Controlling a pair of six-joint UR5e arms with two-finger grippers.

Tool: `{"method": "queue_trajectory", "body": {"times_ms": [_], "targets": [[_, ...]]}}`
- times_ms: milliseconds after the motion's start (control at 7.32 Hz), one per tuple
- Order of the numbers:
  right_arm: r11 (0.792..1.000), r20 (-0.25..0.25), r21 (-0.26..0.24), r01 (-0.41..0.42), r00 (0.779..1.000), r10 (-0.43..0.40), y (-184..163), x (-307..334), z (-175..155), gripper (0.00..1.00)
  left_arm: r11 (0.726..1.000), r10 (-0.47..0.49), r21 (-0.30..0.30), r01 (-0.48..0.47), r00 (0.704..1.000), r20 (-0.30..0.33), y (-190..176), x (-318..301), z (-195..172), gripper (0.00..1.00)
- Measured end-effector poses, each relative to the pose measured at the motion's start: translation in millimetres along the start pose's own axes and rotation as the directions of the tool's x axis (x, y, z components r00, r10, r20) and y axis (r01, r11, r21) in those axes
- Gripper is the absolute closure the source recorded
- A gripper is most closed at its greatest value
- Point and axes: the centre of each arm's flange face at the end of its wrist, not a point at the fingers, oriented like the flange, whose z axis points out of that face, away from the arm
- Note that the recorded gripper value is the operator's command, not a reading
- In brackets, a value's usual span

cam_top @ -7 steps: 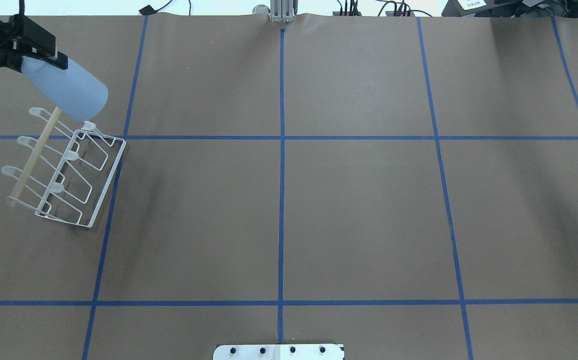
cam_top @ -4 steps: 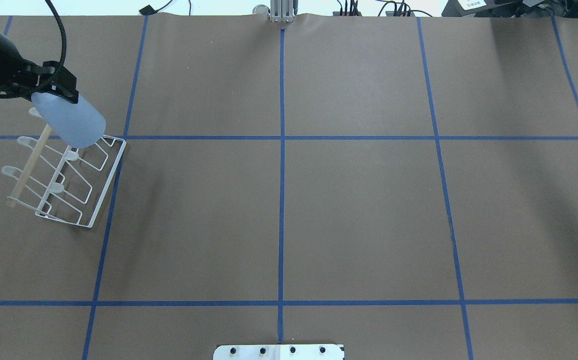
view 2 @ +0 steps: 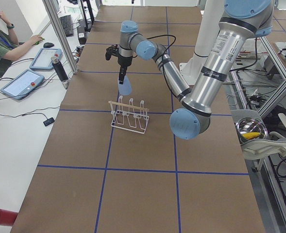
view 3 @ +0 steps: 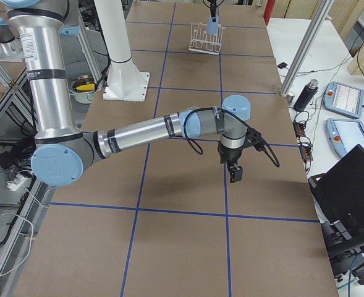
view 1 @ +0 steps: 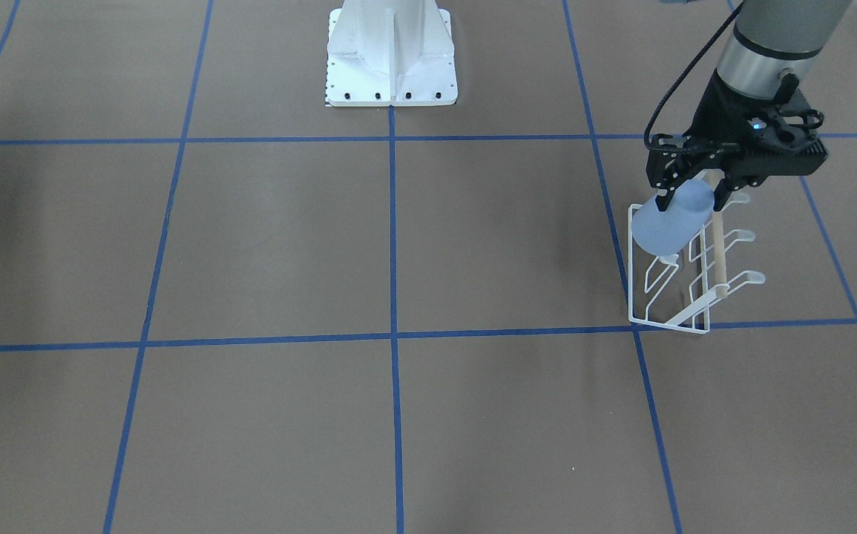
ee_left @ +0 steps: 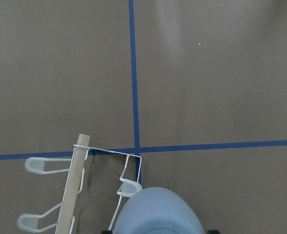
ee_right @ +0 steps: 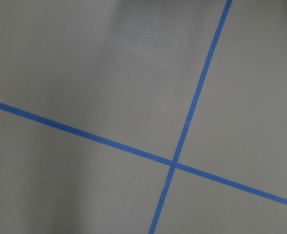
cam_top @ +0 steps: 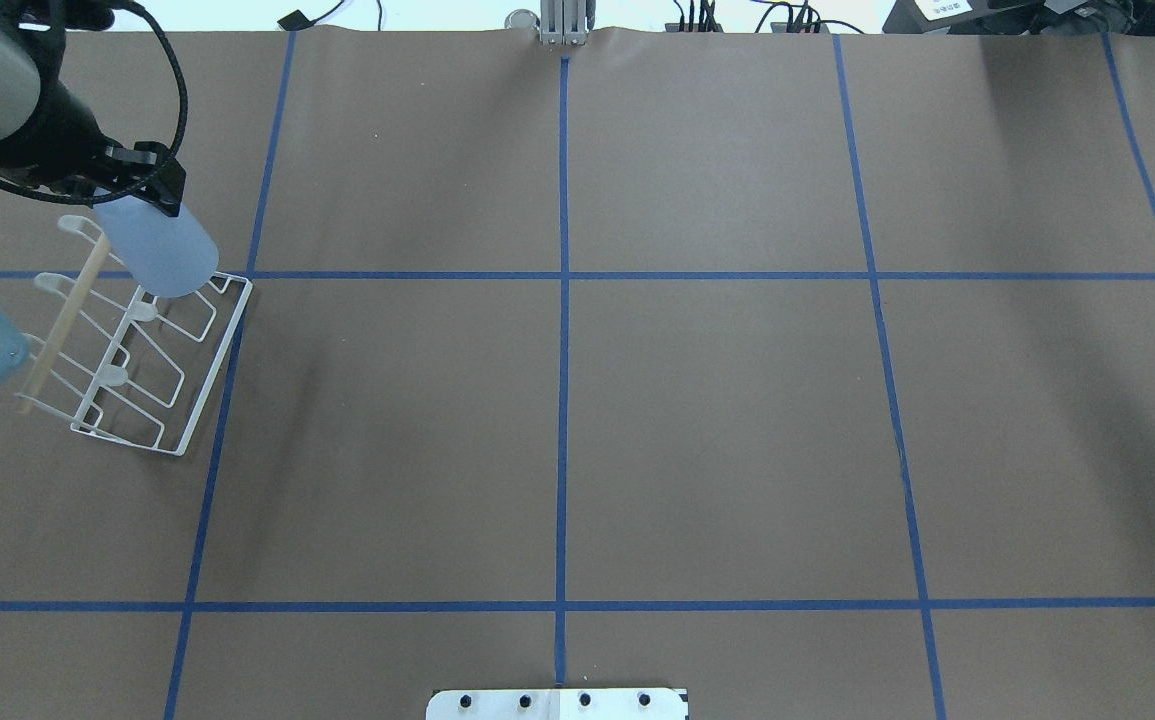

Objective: Hang cup on cup holder
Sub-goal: 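Lower the cup with the left gripper onto a rack hook, then release the cup and raise the left gripper away from the rack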

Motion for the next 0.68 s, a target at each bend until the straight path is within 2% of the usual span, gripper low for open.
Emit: {"method": "queue_trajectory", "body": {"times_ms": [273, 683], "targets": [[1.0, 0.028, 0.002, -0.003, 1.0, 0.003, 4, -1, 2, 0.0, 1.0, 0.007, -0.009, -0.007, 1.0, 0.008, -9, -2, 15, 1.0], [1.0, 0.033, 0.003, -0.003, 0.999, 0.003, 6, -2, 3, 0.0, 1.0, 0.011, -0.005, -0.011, 1.0, 0.004, -20, -7, 40, 1.0]]}}
